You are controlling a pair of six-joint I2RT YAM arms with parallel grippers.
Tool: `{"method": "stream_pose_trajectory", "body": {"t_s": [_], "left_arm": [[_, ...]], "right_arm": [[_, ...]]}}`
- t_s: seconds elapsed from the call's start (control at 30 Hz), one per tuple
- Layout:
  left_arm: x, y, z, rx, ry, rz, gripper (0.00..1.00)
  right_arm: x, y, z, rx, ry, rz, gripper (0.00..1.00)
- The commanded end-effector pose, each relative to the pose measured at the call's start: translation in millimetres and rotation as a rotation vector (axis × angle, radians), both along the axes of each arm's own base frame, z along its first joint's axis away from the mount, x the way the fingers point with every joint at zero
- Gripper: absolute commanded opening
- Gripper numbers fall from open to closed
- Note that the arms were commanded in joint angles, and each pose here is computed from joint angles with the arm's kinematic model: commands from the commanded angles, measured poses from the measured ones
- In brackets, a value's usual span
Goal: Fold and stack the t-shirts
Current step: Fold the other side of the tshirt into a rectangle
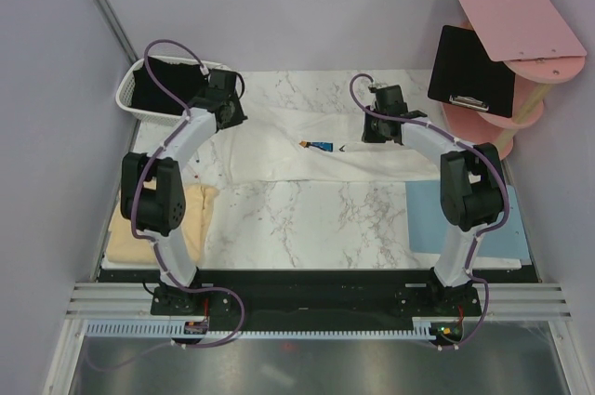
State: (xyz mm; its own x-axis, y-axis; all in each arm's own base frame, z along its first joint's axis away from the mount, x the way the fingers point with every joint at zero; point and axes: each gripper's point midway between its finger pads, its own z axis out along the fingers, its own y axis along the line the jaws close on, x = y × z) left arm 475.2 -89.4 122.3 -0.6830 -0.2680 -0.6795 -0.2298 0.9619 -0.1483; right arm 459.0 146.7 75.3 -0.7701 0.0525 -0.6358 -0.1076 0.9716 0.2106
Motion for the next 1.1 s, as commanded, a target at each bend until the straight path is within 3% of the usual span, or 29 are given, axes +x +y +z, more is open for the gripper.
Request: {"method": "stream_pose_trajectory", "body": {"t_s": [0.0, 0.27, 0.33, 0.37, 0.4, 0.5, 0.63, 0.73, 0.77, 0.8, 0.83, 0.87, 0.9, 0.93, 0.97, 1.0, 1.07], "left_arm": [[26.4, -1.3, 23.3, 0.015, -0.064, 0.013, 0.02], [53.7, -4.8, -1.8, 0.043, -0.018, 0.016, 0.02], [53.1, -2.2, -22.5, 0.071, 0.052, 0.022, 0.09], [59.6, -2.3, -14.8, 0.074, 0.037, 0.027, 0.15], [59.2, -2.5, -16.3, 0.075, 0.044, 0.033, 0.52], [52.8, 1.6, -1.0, 0.083, 0.018, 0.061, 0.76], [33.6, 0.3, 60.1, 0.075, -0.093, 0.058, 0.83], [10.8, -7.6, 77.3, 0.087, -0.123, 0.033, 0.83], [-4.3, -12.8, 84.0, 0.082, -0.132, 0.012, 0.81], [-12.4, -15.7, 87.6, 0.076, -0.138, 0.005, 0.65], [-25.4, -17.9, 75.7, 0.078, -0.109, -0.009, 0.42], [-36.0, -27.0, 81.6, 0.058, -0.121, -0.033, 0.12], [-43.6, -30.1, 75.1, 0.060, -0.106, -0.041, 0.02], [-54.8, -30.5, 57.6, 0.073, -0.066, -0.048, 0.02], [-63.7, -34.9, 52.4, 0.077, -0.056, -0.046, 0.02], [-70.5, -37.9, 42.2, 0.077, -0.033, -0.053, 0.02], [-88.0, -41.9, 14.5, 0.072, 0.032, -0.050, 0.02]], "right_arm": [[3.2, 4.4, -1.5, 0.008, -0.020, 0.014, 0.13], [5.0, 0.7, -12.1, -0.021, -0.008, 0.012, 0.14], [4.8, 0.7, -13.6, -0.026, -0.006, 0.014, 0.14], [4.1, 0.1, -15.1, -0.030, -0.003, 0.014, 0.15], [4.2, -0.2, -15.2, -0.032, -0.003, 0.014, 0.15], [4.4, -2.2, -11.5, -0.039, -0.013, 0.009, 0.16], [5.7, -5.9, -2.9, -0.052, -0.036, -0.004, 0.17], [6.9, -12.6, 2.1, -0.078, -0.050, -0.029, 0.17], [6.8, -15.1, 2.5, -0.089, -0.050, -0.038, 0.17], [7.3, -18.6, 3.9, -0.103, -0.053, -0.051, 0.17], [8.7, -24.3, 4.5, -0.125, -0.057, -0.071, 0.17], [8.5, -28.0, 2.3, -0.145, -0.053, -0.087, 0.17], [9.3, -30.4, 2.1, -0.155, -0.052, -0.096, 0.16], [12.1, -34.2, 4.4, -0.171, -0.059, -0.116, 0.15], [11.9, -36.5, 1.3, -0.185, -0.047, -0.123, 0.04], [13.0, -38.7, 1.0, -0.196, -0.047, -0.132, 0.00], [17.6, -48.1, 2.5, -0.237, -0.054, -0.170, 0.00]]}}
